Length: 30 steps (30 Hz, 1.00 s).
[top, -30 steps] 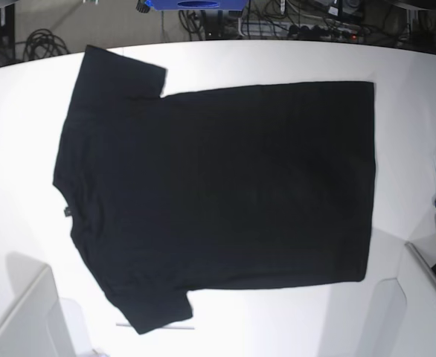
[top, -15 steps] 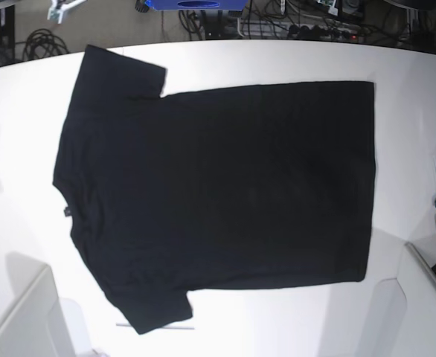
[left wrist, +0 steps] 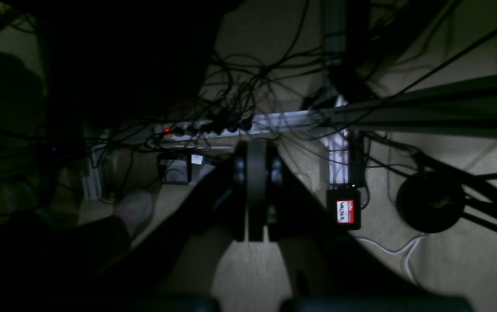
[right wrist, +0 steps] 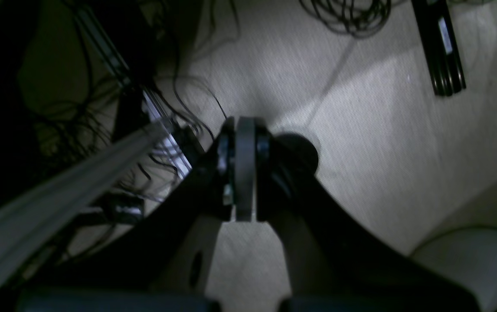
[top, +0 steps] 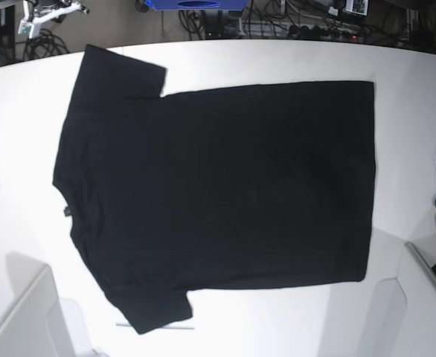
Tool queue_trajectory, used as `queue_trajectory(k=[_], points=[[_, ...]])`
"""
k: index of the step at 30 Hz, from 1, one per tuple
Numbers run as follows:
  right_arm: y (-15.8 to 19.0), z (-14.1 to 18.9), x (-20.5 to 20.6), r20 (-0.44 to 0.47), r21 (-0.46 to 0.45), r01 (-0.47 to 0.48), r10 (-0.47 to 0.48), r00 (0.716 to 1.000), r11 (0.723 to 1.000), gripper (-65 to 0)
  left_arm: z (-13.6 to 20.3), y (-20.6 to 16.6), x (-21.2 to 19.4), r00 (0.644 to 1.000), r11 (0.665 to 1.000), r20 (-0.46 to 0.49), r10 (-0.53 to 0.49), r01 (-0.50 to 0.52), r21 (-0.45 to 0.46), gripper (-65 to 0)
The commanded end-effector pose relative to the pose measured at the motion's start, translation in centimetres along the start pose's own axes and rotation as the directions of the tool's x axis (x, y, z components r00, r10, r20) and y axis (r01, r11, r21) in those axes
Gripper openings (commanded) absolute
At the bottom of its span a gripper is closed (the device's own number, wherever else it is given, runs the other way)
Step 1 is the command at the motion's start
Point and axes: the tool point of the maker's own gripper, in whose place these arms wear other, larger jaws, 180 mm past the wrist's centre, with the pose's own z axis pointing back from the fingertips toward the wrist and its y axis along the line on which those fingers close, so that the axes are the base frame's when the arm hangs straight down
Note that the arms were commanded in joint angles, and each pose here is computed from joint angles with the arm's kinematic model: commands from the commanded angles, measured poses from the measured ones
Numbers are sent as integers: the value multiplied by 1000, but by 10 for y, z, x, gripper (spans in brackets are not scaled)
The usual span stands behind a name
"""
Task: Fold the T-shirt properly
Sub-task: 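Lower both grippers to the shoulder corners of the black T-shirt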
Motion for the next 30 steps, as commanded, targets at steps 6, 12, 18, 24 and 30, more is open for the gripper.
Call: queue_trajectory(k=[6, 12, 18, 24, 30], points=[[6, 18, 47, 133, 2, -54, 53, 990, 999, -650, 19, 2, 19, 999, 1000, 50, -13, 13, -6, -650], [28, 28, 97, 272, 25, -73, 64, 960, 997, -650, 31, 29, 52, 991, 998, 130, -21, 13, 64, -650], [53, 26, 133, 363, 85, -96, 59, 930, 992, -650, 35, 46, 72, 982, 995, 185, -21, 4, 96, -650], [86, 17, 145, 314, 179, -191, 128, 941, 965, -650, 45, 52, 107, 948, 994, 315, 42, -72, 82, -650], [96, 22, 148, 304, 280, -192, 103, 947, 941, -372, 54, 79, 134, 867, 959, 432, 247, -282, 18, -650]])
